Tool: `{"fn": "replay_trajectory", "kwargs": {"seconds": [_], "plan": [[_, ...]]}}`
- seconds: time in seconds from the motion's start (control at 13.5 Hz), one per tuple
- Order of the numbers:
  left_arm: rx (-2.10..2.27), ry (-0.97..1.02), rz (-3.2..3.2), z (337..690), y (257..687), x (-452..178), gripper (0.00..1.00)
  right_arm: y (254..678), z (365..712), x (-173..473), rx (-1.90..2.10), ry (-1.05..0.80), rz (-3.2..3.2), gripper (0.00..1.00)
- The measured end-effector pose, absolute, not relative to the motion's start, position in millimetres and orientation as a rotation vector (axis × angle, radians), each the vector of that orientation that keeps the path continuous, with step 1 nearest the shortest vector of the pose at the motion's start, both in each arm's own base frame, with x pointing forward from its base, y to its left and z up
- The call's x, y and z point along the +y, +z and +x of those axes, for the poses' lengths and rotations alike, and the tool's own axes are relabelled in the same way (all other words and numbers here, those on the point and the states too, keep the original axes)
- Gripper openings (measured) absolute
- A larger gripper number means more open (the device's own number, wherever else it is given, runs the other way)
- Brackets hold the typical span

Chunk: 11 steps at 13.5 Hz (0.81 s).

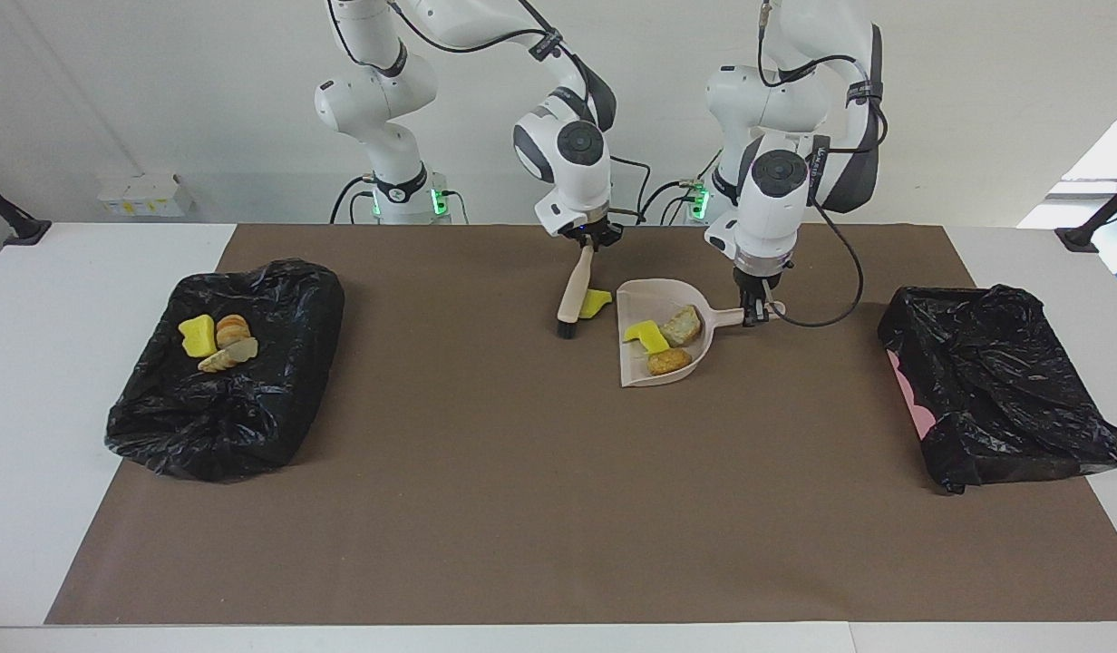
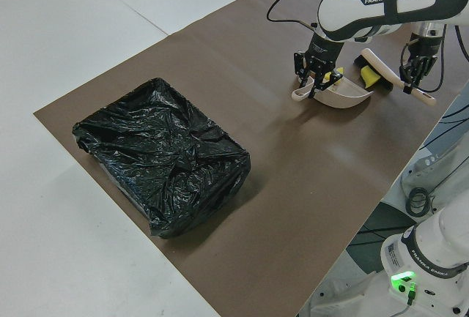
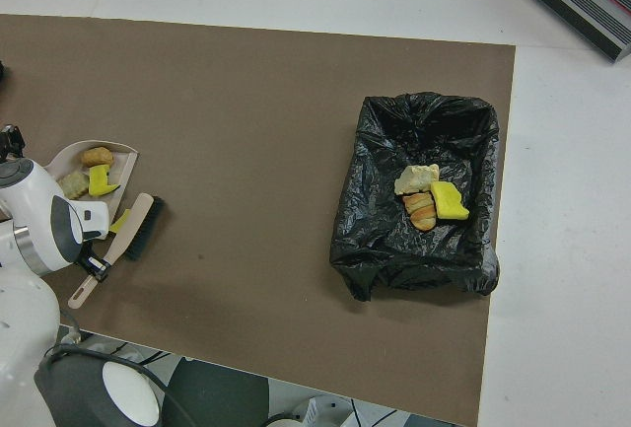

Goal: Sweep and dump trash in bin
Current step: 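Sweep the yellow sponge piece into the dustpan with the right gripper's brush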

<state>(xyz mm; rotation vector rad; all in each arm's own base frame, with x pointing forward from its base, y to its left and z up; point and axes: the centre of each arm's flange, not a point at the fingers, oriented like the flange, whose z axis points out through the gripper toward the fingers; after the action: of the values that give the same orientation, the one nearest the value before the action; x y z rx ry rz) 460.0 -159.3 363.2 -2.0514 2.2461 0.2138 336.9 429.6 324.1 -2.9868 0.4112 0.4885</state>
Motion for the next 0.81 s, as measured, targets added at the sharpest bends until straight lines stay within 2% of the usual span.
{"fn": "replay_trajectory", "kwargs": {"seconds": [0.37, 0.81], "plan": [[2.236, 0.216, -2.064, 461, 363, -154, 0.31, 335, 367, 477, 0.319, 0.492, -2.862, 0.25], [2.21, 0.216, -2.095, 465, 362, -141, 0.31, 342, 370, 485, 0.275, 0.519, -2.839, 0.25]]}}
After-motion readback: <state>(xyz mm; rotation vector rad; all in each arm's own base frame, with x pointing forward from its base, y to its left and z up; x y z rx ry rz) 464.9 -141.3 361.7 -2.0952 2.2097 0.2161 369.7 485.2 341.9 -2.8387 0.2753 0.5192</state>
